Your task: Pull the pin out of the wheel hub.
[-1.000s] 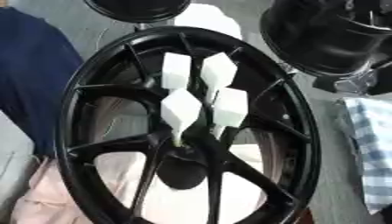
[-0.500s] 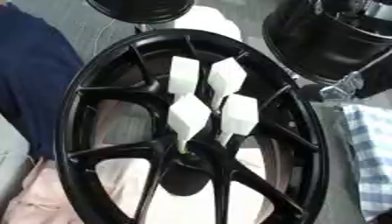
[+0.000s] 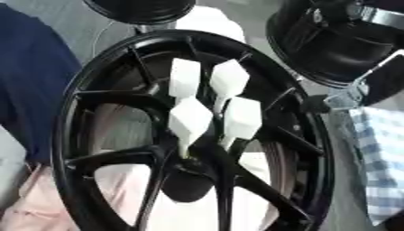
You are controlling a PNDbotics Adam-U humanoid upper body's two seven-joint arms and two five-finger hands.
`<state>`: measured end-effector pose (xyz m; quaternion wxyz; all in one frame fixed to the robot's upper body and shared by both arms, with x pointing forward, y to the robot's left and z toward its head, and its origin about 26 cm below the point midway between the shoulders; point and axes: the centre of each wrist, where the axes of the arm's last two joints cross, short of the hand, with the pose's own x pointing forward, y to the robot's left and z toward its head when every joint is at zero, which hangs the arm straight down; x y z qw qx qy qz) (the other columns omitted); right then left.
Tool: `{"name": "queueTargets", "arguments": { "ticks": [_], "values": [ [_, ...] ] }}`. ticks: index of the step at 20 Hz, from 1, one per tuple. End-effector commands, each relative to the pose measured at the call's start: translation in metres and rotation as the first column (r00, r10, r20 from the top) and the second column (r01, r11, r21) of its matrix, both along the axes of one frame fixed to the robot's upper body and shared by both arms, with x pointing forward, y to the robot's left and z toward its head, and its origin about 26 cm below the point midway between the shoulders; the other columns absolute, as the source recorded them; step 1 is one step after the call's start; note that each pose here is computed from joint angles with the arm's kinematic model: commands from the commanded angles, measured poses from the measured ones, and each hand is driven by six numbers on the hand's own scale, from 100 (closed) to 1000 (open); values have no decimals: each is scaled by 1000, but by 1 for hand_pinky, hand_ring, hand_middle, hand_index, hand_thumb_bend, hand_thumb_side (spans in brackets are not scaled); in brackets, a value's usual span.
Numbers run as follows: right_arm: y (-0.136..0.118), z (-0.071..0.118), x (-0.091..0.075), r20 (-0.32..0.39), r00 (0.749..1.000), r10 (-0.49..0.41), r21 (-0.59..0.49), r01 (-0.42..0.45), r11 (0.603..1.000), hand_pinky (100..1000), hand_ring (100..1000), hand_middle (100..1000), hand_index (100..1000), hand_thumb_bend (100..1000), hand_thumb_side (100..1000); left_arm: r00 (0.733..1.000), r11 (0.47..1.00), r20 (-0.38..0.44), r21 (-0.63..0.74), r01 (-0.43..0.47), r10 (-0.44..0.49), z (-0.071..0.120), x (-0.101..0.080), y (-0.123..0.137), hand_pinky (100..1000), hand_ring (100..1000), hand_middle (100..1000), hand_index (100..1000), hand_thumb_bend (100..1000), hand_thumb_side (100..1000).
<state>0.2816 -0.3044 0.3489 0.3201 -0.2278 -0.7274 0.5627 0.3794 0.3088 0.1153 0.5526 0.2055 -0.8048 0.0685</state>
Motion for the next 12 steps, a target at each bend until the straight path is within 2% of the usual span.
{"name": "queueTargets", "arguments": {
  "ticks": [1, 6, 11, 12],
  "values": [
    [4, 2, -2, -15, 1000, -20, 78, 21, 997, 717, 738, 599, 746, 581, 334, 1000, 1000, 9, 19, -12, 12, 4, -2, 7, 542, 572, 472, 665, 100, 872],
    [19, 3, 2, -28, 1000, -6, 244, 13, 970, 714, 738, 599, 744, 577, 324, 999, 999, -12, 20, -31, 32, -4, -7, 13, 542, 573, 472, 665, 100, 872],
    [28, 4, 4, -50, 998, -45, 298, 58, 953, 714, 738, 599, 744, 577, 324, 999, 999, -14, 21, -34, 34, -5, -7, 14, 542, 573, 472, 665, 100, 872],
    [30, 6, 3, -55, 997, -52, 302, 66, 951, 718, 746, 607, 747, 549, 315, 999, 999, -15, 21, -35, 35, -5, -7, 14, 541, 573, 472, 665, 100, 872]
  ]
}}
